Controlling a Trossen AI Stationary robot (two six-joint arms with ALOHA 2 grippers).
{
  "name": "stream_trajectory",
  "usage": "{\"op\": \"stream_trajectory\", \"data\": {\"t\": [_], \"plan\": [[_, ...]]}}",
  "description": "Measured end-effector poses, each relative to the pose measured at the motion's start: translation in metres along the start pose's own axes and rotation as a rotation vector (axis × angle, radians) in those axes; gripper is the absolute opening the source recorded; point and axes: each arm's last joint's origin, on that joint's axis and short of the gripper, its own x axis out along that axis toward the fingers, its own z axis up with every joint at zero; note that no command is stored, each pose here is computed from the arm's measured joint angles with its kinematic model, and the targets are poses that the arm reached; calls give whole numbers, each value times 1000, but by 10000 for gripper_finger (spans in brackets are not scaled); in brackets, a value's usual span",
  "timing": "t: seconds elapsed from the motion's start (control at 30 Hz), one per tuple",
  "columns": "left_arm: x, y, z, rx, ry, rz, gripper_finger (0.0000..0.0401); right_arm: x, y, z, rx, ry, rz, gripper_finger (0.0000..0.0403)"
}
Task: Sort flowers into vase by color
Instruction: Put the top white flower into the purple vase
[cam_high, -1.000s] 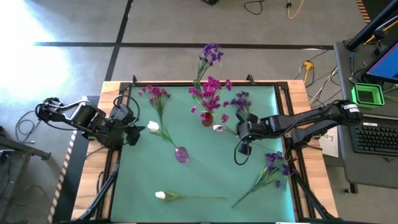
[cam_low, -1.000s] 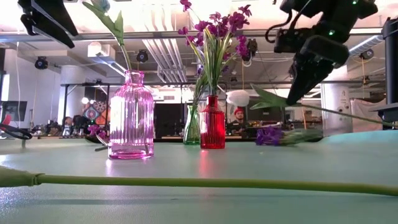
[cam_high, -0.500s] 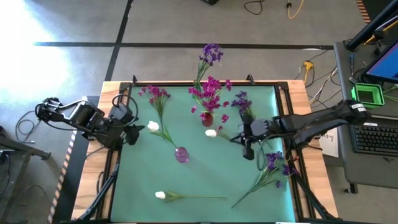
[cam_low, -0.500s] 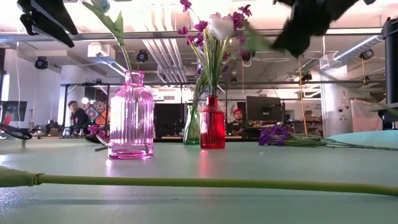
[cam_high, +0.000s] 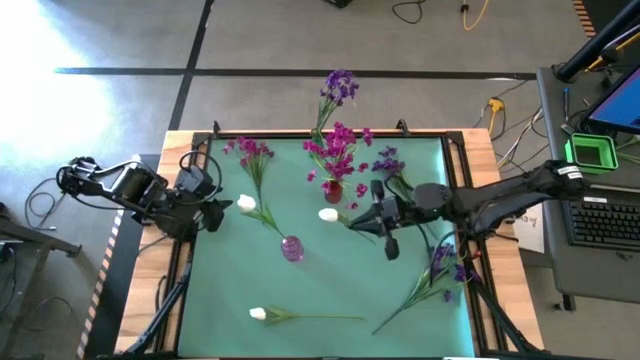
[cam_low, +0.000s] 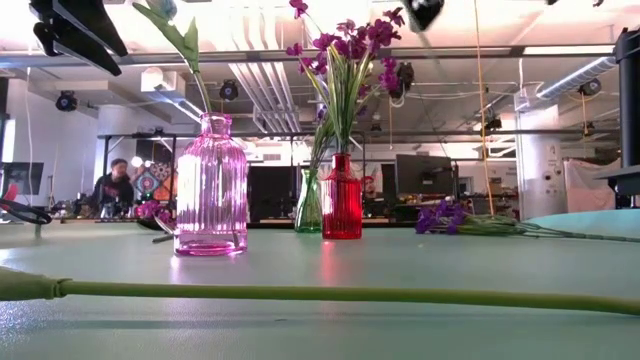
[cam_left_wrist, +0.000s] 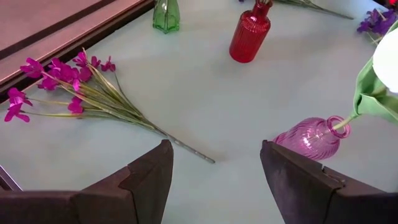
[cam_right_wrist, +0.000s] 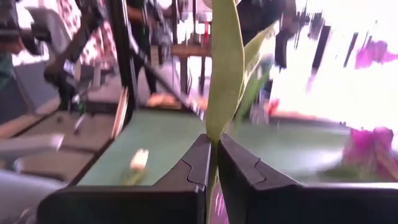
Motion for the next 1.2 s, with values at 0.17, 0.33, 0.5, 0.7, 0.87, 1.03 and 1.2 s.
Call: {"op": "stream_trajectory", "data": {"t": [0.17,0.33,0.5,0.7,0.87,1.03,1.2], "plan": [[0,0,1,0,-19,14,231,22,0,-3,-80,-160,-8,18],[0,0,1,0,-21,15,231,42,2,-14,-104,-267,-4,18],[0,0,1,0,-21,15,231,54,4,-22,-109,-383,-11,18],[0,0,1,1,-21,15,231,59,4,-28,-127,-557,-40,17],[0,0,1,7,-21,15,231,66,3,-27,-142,-646,-56,17],[0,0,1,7,-21,15,231,76,3,-24,-141,-660,-57,17],[0,0,1,8,-21,16,231,89,3,-21,-143,-688,-60,17]]}}
